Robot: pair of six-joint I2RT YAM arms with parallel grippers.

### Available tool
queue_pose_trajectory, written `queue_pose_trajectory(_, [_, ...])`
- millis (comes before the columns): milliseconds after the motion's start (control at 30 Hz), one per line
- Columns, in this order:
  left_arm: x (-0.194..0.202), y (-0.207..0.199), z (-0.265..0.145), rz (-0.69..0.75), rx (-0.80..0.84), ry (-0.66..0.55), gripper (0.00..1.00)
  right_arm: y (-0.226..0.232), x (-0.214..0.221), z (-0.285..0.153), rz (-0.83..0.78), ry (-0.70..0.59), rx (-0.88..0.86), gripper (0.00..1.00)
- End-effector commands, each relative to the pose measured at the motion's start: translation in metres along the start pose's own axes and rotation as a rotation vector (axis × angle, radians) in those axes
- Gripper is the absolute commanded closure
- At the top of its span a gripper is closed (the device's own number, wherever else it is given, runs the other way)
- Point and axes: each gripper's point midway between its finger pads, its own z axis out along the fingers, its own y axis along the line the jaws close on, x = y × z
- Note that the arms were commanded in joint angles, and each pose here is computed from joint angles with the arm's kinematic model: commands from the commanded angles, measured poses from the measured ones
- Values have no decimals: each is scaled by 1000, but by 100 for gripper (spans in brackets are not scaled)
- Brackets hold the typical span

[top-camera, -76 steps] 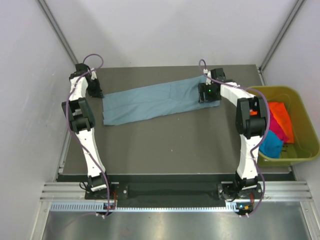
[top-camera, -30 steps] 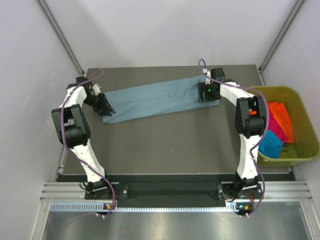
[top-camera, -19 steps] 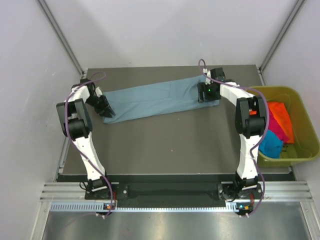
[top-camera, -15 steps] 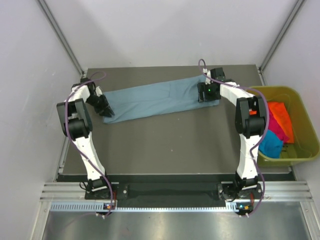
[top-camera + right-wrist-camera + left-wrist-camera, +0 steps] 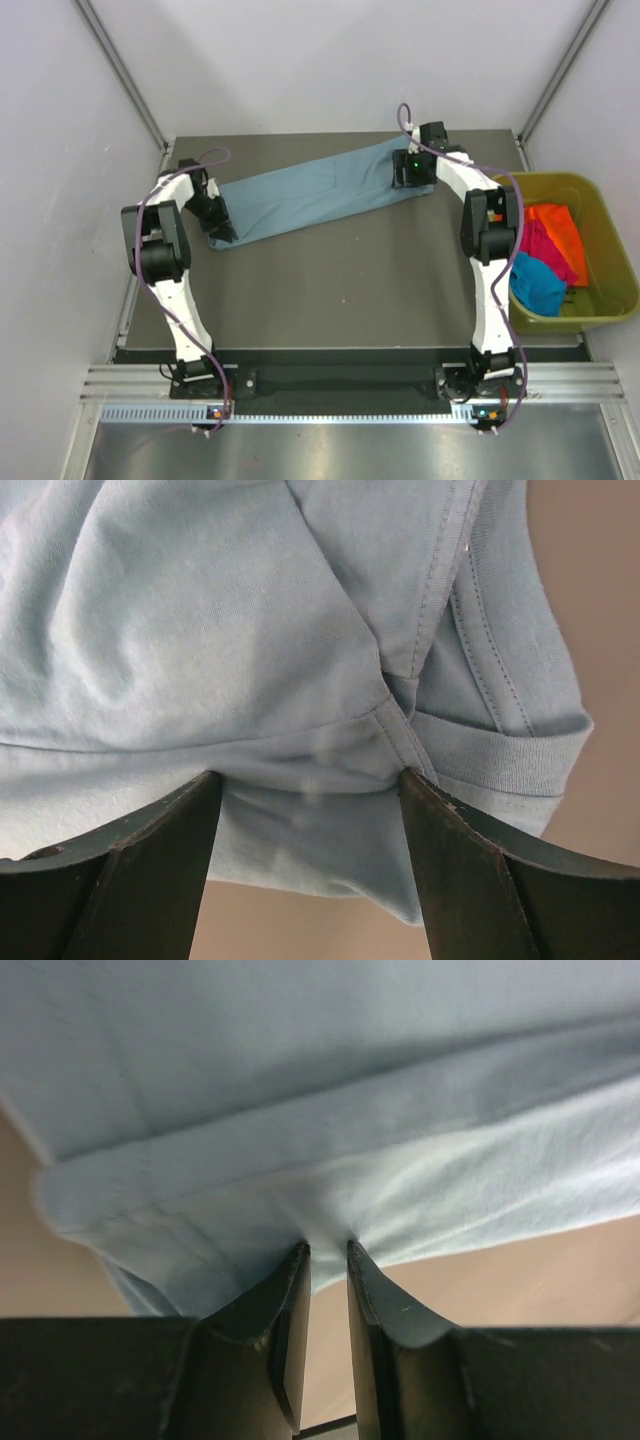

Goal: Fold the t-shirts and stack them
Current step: Fold the tshirt

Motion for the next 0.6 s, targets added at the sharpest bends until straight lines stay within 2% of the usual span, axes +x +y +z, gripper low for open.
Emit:
queue_pose_trajectory(0, [12,-8,-11,40,-15,-6,74,-5,-5,8,30,-7,-22,28])
queue_pose_trajectory(300, [32,-12,-11,71,-37,8,74,1,-44,4,29,-105,-43,28])
queue_pose_trajectory(433, [28,-19,-24,96,-26,-41,74,3,-52,0,21,-127,-45,28])
queue_pose_trajectory(533, [11,-31,-45,137,-6,-114,68,4,-48,-5,15,-121,-48,27])
queue_pose_trajectory(567, [7,-34,-51,150,-4,-131,63,6,-45,-8,13,-115,-49,27])
